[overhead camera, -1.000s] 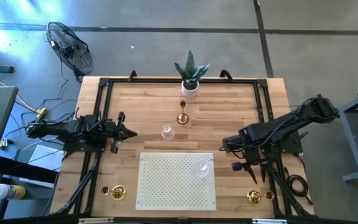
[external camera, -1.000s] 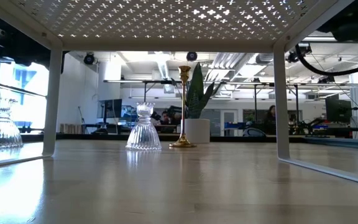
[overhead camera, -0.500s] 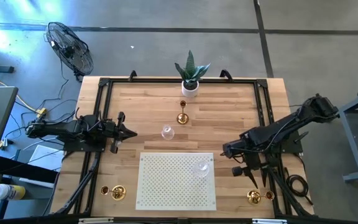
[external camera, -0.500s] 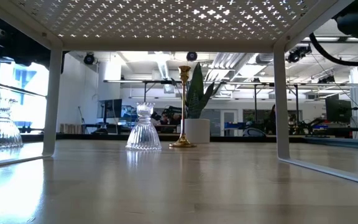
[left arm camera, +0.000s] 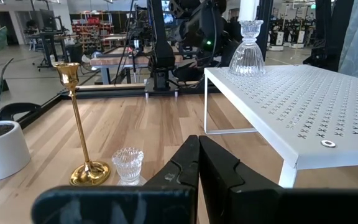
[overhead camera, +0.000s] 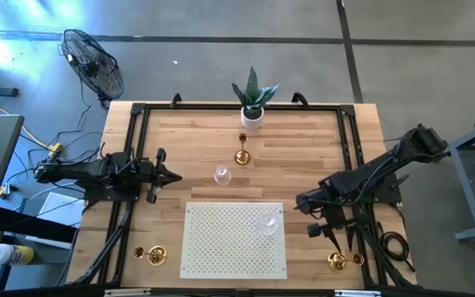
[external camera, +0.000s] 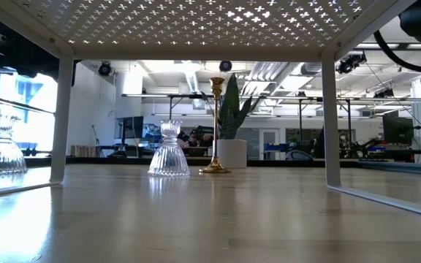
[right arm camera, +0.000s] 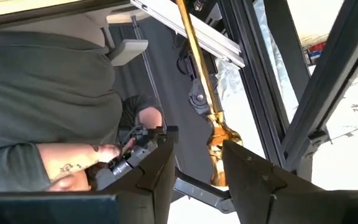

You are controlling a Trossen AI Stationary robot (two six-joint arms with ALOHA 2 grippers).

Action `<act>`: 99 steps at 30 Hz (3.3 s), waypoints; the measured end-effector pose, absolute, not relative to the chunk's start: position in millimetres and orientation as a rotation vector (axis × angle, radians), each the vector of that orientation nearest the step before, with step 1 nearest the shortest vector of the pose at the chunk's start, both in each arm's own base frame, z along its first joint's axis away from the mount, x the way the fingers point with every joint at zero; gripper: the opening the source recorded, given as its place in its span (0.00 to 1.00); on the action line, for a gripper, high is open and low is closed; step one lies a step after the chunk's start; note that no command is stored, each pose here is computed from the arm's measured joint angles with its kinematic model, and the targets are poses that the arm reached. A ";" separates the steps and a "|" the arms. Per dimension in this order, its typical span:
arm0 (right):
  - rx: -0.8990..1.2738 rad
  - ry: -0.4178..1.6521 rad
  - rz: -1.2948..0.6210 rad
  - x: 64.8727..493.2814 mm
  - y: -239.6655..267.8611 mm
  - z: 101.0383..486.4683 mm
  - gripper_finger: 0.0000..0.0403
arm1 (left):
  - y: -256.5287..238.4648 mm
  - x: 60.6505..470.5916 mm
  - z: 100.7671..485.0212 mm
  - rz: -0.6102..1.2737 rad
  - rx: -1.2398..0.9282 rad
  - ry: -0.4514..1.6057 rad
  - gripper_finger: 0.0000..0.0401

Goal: Pick & Place candle stick holders
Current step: Put the bottom right gold candle holder on the shelf

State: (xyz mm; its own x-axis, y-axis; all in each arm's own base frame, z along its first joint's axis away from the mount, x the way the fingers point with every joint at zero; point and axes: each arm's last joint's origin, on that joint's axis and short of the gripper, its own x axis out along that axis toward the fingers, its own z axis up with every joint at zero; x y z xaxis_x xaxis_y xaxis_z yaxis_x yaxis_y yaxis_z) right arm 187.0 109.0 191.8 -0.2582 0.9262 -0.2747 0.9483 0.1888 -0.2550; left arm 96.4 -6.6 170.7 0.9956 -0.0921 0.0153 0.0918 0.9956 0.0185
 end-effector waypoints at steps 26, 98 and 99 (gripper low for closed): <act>1.928 2.394 -0.790 189.6 125.8 196.9 0.31 | -6.7 96.4 170.7 -0.092 0.018 -0.016 0.00; 1.929 2.110 -1.174 188.8 142.1 273.0 0.17 | -6.7 96.4 170.8 -0.092 0.018 -0.017 0.00; 1.923 2.119 -1.170 189.9 142.3 271.8 0.16 | -6.7 96.4 170.8 -0.092 0.018 -0.016 0.00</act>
State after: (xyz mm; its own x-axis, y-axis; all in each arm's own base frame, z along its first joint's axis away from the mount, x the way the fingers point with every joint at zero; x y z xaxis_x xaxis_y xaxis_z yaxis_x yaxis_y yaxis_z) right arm 189.9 142.3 271.8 -0.2251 0.8334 -0.5048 0.8713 -0.0598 -0.4872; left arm 96.4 -6.7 170.8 0.9956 -0.0922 0.0155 0.0919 0.9956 0.0186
